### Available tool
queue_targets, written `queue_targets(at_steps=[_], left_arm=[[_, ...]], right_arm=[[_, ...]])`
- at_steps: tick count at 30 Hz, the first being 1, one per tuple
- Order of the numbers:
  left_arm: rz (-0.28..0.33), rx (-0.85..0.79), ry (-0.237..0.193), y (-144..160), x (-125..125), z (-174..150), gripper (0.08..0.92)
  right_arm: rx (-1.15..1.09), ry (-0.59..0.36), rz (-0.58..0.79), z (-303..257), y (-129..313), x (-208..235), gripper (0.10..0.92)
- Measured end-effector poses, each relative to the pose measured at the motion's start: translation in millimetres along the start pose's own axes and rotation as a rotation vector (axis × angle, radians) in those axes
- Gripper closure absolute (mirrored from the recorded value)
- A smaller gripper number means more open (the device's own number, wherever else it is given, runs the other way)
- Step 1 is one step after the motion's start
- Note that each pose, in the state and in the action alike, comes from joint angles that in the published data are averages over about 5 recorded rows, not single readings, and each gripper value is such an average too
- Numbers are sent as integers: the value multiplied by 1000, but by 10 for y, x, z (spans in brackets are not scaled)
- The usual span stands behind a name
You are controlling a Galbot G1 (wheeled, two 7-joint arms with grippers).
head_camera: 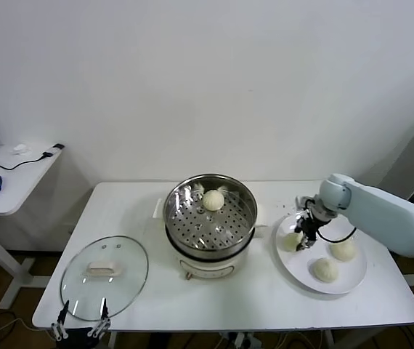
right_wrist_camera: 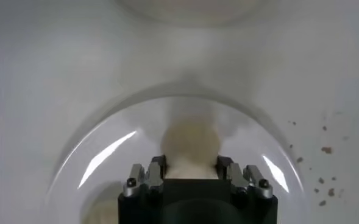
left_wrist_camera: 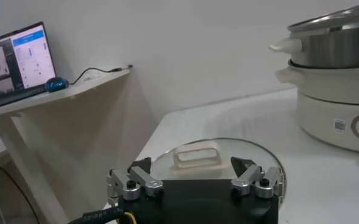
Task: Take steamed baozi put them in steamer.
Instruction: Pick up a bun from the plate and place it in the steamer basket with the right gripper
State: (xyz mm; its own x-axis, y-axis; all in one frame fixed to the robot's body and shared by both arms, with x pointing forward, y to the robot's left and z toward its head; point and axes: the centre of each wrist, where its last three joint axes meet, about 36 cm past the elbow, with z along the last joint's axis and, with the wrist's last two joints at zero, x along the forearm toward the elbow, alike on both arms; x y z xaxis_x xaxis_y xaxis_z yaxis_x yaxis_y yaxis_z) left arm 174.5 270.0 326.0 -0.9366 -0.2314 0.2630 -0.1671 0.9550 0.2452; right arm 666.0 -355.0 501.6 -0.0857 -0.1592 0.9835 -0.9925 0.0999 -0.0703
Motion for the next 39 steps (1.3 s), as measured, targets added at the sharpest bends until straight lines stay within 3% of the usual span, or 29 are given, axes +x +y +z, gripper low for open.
queue_targets(at_steps=[11,18,29,39], left_arm=[[14,11,-9,-46,-1,-27,177],[18,18,-24,-43,-26,-69,177],[19,20,-32,-21,-34,-61,177],[12,18,-29,36,-23,-15,177]], right_arm=[[25,-111,85,-712,-422,1301,471],[73,-178,103,-1645,-499,1672,471],[156,-150,72,-2980,-242,1314,471],[184,-100,20,-3459,32,630,471]])
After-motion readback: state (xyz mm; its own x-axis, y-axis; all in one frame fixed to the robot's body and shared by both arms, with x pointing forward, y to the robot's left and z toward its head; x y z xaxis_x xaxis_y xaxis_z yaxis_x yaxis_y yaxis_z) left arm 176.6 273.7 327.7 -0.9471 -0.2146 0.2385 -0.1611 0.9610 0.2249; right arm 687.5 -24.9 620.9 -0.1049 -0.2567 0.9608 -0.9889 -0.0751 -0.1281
